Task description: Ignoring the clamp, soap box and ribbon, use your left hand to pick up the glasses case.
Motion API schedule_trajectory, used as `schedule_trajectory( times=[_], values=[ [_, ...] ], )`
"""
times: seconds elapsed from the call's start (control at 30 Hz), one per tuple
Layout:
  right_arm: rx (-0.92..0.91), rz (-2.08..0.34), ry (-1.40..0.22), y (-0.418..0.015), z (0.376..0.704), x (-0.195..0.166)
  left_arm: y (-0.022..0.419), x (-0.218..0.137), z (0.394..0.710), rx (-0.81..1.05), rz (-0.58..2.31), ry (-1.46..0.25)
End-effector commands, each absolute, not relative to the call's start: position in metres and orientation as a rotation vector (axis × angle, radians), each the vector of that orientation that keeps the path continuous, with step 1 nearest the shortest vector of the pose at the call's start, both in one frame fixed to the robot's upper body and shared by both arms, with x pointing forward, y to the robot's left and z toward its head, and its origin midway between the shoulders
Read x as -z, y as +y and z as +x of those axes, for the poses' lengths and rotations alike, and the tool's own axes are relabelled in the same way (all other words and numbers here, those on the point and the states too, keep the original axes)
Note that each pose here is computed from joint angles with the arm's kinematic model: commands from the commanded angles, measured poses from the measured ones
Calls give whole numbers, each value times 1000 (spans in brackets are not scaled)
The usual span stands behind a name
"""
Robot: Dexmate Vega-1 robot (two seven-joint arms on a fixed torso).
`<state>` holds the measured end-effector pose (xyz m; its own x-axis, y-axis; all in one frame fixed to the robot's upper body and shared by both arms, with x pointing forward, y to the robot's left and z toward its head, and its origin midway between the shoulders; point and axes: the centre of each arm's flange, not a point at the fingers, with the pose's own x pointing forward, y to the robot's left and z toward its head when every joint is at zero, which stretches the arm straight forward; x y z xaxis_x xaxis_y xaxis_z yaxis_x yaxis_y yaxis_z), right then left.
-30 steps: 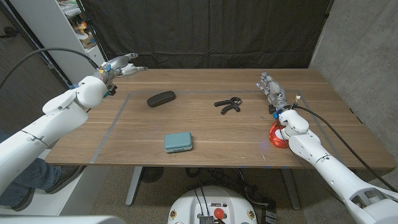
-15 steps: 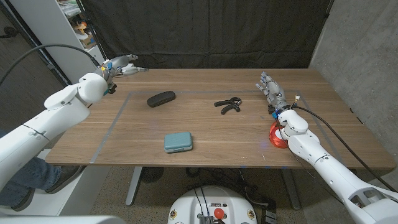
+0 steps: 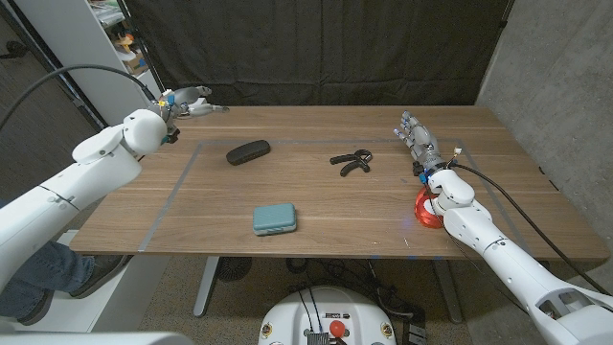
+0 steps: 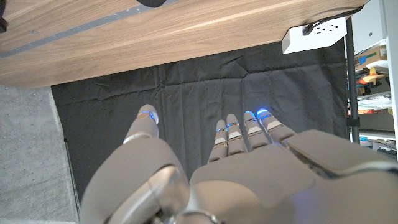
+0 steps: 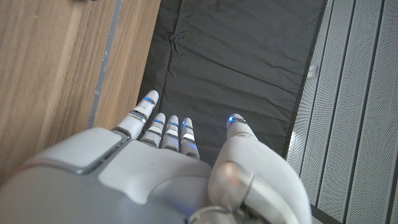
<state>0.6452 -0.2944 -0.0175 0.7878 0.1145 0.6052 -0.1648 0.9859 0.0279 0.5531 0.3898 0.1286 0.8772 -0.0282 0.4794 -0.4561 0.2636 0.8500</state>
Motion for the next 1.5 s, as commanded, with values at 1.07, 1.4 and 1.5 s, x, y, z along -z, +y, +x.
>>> schedule_trajectory(
  times=[1.07, 1.4, 1.5],
  values=[
    [-148, 86, -653, -307, 644, 17, 356, -127, 586, -239, 1393, -379],
    [-152, 84, -656, -309, 644, 15, 355, -123, 591, -224, 1380, -342],
    [-151, 84, -655, -309, 644, 16, 356, -123, 592, -230, 1376, -333]
  ],
)
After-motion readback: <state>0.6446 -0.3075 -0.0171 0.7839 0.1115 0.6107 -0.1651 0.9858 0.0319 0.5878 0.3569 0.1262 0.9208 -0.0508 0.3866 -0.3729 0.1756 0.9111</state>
